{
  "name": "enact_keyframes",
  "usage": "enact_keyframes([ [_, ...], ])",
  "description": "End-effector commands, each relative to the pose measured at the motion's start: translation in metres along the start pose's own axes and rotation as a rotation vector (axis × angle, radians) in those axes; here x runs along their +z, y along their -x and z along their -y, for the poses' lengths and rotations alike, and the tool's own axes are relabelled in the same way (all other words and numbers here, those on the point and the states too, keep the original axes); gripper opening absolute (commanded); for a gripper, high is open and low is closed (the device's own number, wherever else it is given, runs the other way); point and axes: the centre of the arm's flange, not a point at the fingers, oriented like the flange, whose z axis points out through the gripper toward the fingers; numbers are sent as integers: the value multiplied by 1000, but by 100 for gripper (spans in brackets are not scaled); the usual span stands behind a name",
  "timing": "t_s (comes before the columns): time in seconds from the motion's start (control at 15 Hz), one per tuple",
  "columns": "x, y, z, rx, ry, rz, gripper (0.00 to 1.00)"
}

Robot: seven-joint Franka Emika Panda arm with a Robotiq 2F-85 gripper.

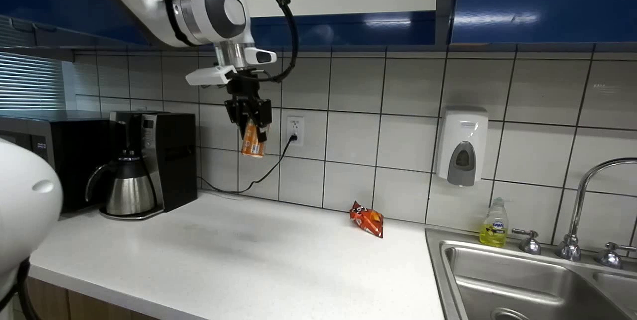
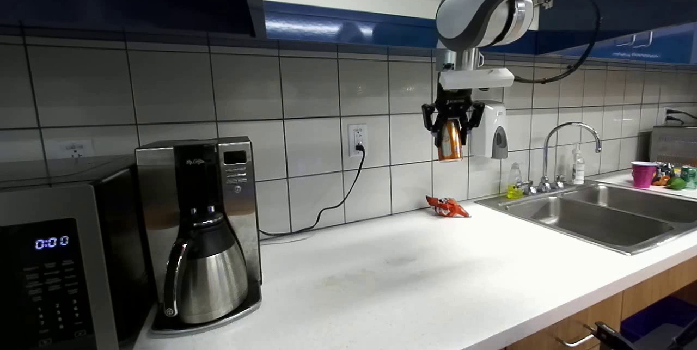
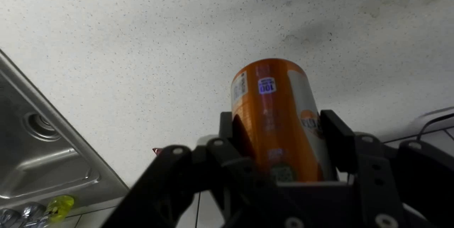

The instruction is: Put the can inside the cupboard

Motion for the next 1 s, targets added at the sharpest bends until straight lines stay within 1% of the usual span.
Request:
enact_keyframes([
  [0.0, -56, 5, -2, -5, -2, -1, 38],
  [0.13, -82, 6, 0, -8, 2, 0, 38],
  [0.53, -163, -4, 12, -45, -33, -6, 38],
  [0.8, -219, -17, 23, -71, -59, -51, 38],
  [0.93, -246, -26, 29, -71, -59, -89, 38],
])
